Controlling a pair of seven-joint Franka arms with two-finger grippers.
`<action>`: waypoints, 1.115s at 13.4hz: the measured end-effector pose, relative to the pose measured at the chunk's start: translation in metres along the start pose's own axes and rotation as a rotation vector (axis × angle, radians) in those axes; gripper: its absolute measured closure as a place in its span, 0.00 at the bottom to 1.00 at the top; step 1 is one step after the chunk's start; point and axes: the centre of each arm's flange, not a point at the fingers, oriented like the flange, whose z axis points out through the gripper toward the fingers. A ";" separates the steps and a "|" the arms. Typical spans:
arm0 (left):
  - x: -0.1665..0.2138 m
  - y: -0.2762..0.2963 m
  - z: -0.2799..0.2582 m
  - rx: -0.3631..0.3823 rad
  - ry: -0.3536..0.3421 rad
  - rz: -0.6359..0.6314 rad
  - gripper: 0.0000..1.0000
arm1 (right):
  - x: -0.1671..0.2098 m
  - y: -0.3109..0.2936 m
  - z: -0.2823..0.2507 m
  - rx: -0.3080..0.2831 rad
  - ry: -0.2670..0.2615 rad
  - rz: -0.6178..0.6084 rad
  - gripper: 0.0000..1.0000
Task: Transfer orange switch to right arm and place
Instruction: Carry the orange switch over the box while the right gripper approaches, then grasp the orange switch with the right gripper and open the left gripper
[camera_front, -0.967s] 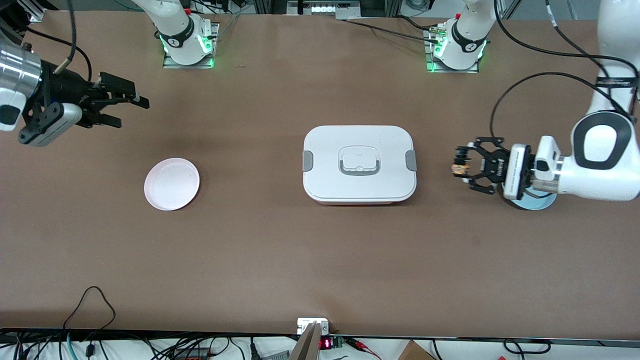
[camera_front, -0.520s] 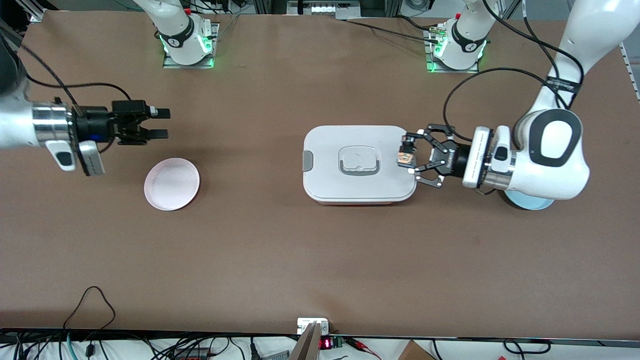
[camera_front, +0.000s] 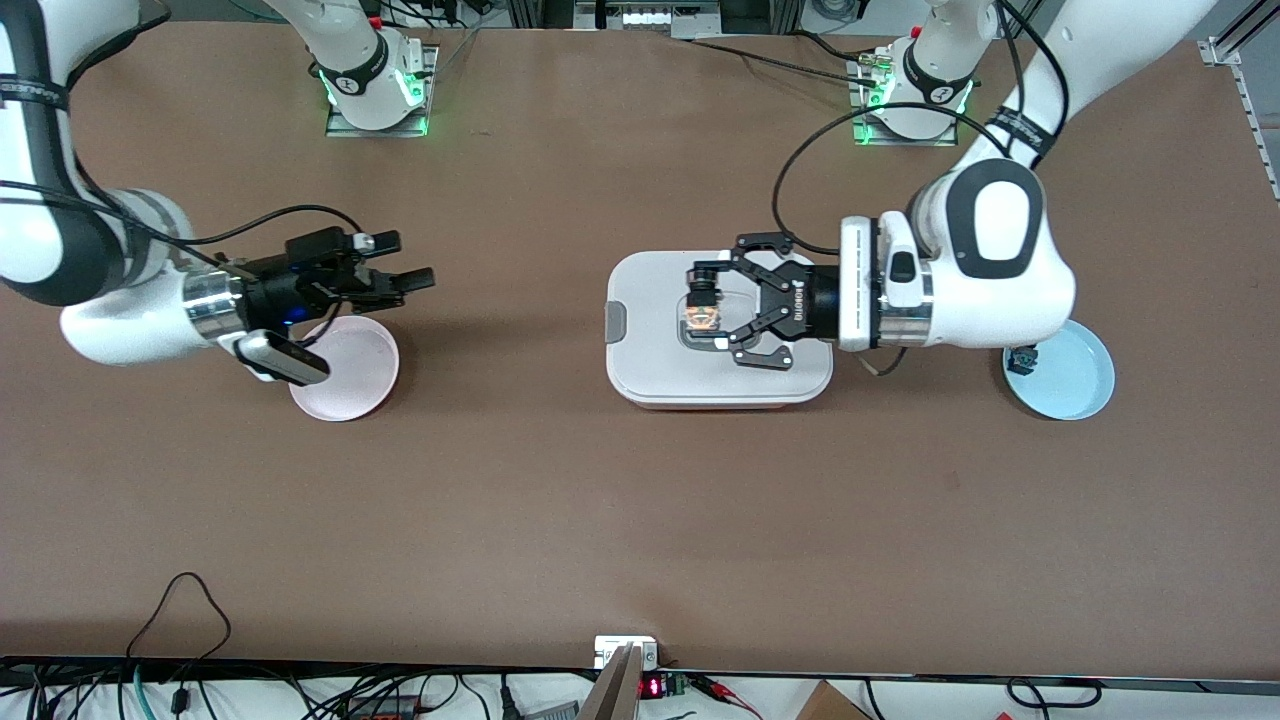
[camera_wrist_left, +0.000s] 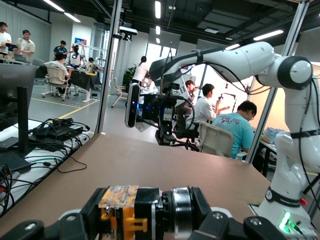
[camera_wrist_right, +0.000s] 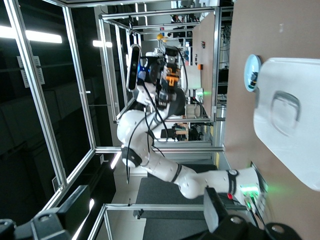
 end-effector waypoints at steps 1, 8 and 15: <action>-0.001 0.004 0.012 0.021 0.004 -0.008 0.28 | 0.005 0.000 0.021 0.011 0.018 -0.002 0.00; -0.003 0.015 0.044 0.091 0.026 -0.045 0.28 | 0.014 0.012 0.114 0.036 0.094 0.024 0.00; -0.006 0.031 0.072 0.109 0.039 -0.029 0.28 | 0.016 0.040 0.170 0.072 0.187 0.107 0.00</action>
